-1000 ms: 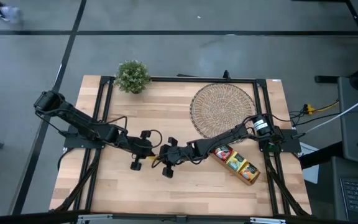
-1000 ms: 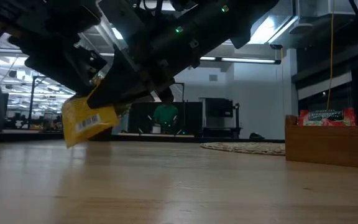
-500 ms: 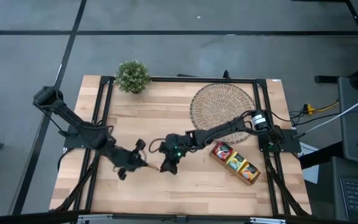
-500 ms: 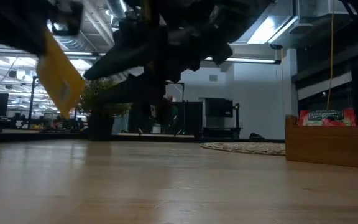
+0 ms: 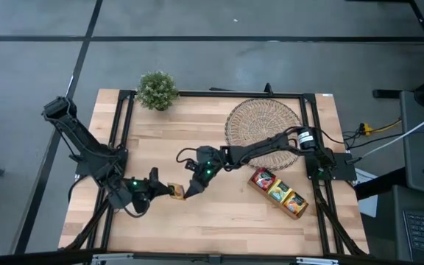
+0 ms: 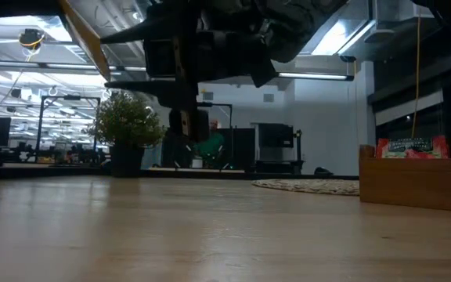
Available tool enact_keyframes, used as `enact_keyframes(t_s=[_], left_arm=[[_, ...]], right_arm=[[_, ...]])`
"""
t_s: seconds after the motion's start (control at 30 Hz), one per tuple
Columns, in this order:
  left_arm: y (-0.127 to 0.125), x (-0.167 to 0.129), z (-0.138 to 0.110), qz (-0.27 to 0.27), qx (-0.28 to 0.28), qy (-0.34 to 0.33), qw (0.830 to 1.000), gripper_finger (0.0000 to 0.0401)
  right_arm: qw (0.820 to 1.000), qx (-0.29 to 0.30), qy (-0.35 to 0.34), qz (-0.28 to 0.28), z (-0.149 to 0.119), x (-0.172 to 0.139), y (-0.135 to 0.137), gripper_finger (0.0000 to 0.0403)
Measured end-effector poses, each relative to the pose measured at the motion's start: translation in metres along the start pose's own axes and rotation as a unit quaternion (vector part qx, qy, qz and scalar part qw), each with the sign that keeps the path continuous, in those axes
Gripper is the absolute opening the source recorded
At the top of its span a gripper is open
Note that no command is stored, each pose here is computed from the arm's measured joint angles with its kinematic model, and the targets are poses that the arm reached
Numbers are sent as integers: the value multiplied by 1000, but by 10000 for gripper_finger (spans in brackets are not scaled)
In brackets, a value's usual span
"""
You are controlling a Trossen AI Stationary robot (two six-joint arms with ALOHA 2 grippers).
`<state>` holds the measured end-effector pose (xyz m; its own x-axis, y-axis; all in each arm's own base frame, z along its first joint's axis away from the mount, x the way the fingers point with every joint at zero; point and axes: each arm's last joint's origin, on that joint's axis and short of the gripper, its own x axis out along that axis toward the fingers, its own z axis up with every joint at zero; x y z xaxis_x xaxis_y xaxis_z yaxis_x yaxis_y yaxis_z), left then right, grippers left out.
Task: Pick & Place Tea
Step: Put the orange tea bag into the right slot of the wooden organizer
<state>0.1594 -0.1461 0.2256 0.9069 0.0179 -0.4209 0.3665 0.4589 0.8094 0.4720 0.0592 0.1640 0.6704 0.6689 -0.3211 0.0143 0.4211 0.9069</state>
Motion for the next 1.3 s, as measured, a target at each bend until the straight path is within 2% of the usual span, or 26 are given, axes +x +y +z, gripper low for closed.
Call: enact_keyframes(t_s=[0.23,0.47,0.57,0.67,0.83,0.87,1.13,1.3], left_arm=[[-1,-2,1,14,34,9,999,2],[-2,-3,1,21,29,14,999,2],[-3,-3,0,17,17,14,1000,2],[-4,-3,-1,12,6,19,1000,5],[-5,-3,-2,6,-25,24,999,2],[-5,-3,-3,6,-34,24,999,3],[-4,-2,-4,7,-125,29,992,28],[-3,0,-6,11,-198,34,979,53]], right_arm=[[999,13,-22,32,8,-4,5,165],[998,16,-39,47,17,-10,5,164],[998,16,-40,46,18,-11,4,147],[998,13,-38,47,20,-13,3,110],[998,1,-35,49,20,-13,3,26],[998,0,-33,50,19,-13,3,21],[998,-23,-9,52,18,-21,17,37],[998,-55,-4,3,14,-33,27,21]])
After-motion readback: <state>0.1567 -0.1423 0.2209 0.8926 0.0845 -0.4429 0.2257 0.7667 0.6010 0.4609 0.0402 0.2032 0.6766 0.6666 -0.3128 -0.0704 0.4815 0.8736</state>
